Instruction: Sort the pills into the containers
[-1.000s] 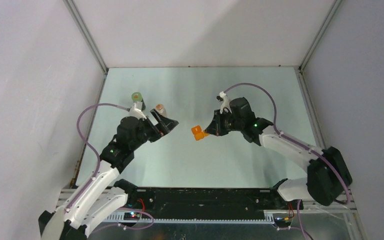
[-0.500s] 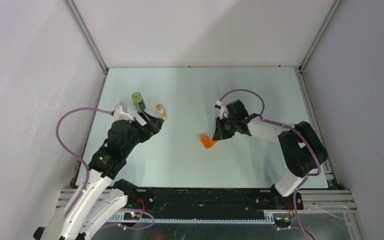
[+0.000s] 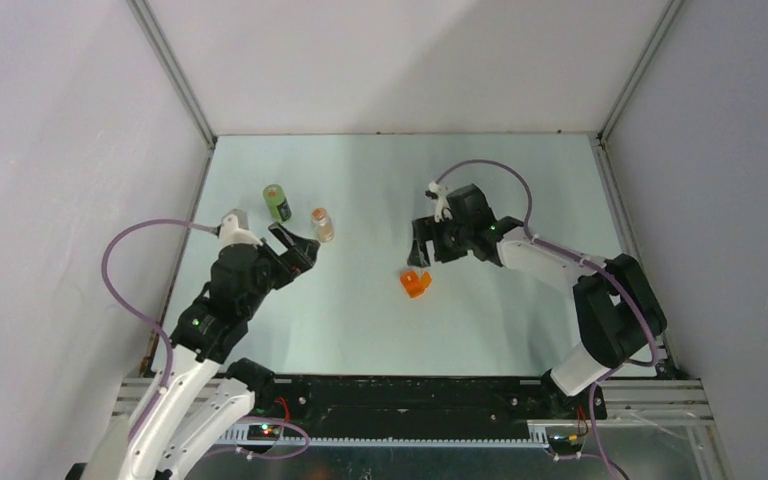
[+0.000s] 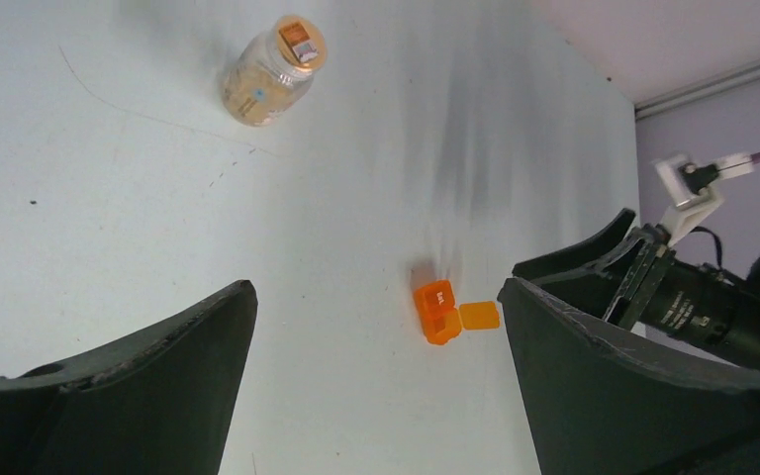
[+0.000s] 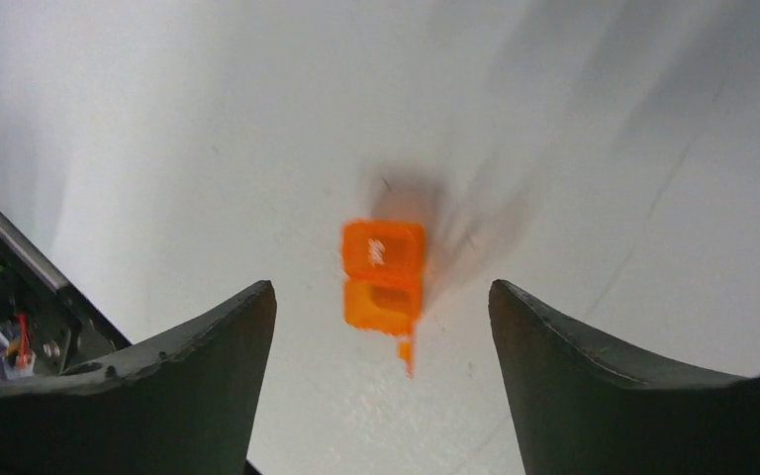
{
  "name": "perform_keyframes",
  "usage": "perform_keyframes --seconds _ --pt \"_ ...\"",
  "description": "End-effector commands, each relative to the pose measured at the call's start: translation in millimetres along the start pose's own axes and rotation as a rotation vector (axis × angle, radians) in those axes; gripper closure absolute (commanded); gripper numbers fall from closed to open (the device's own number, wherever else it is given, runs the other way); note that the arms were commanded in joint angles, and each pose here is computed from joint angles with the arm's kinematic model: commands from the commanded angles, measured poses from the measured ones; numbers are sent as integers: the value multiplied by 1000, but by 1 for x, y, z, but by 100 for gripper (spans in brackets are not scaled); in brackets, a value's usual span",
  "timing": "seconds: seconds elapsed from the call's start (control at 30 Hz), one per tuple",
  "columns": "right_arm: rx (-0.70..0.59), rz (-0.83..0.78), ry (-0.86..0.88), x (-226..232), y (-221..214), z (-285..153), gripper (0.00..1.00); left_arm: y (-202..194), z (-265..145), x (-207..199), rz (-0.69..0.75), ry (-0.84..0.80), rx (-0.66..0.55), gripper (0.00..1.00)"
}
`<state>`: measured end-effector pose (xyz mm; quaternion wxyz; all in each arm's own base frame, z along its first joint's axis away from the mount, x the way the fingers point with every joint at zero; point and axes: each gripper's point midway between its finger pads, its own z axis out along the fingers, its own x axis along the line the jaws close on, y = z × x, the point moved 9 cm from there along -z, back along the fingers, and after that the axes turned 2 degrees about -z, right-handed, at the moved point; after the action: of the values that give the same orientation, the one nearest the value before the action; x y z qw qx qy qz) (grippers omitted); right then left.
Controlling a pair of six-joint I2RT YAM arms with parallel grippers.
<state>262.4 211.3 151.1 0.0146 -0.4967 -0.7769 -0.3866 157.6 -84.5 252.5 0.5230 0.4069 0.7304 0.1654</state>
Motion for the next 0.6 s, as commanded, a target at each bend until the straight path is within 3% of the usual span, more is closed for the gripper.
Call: perform_keyframes --seconds 0.0,0.1,0.3,0.57 --pt "-166 -81 -62 45 49 -5 15 21 -15 -6 11 -3 -107 1" --pt "-194 -91 -131 65 66 16 12 23 -22 -2 18 19 -127 1" --pt "-310 -133 -96 123 96 76 9 28 -31 6 8 82 -187 1" --pt "-421 -193 -123 146 118 152 6 27 -34 12 12 102 -195 1"
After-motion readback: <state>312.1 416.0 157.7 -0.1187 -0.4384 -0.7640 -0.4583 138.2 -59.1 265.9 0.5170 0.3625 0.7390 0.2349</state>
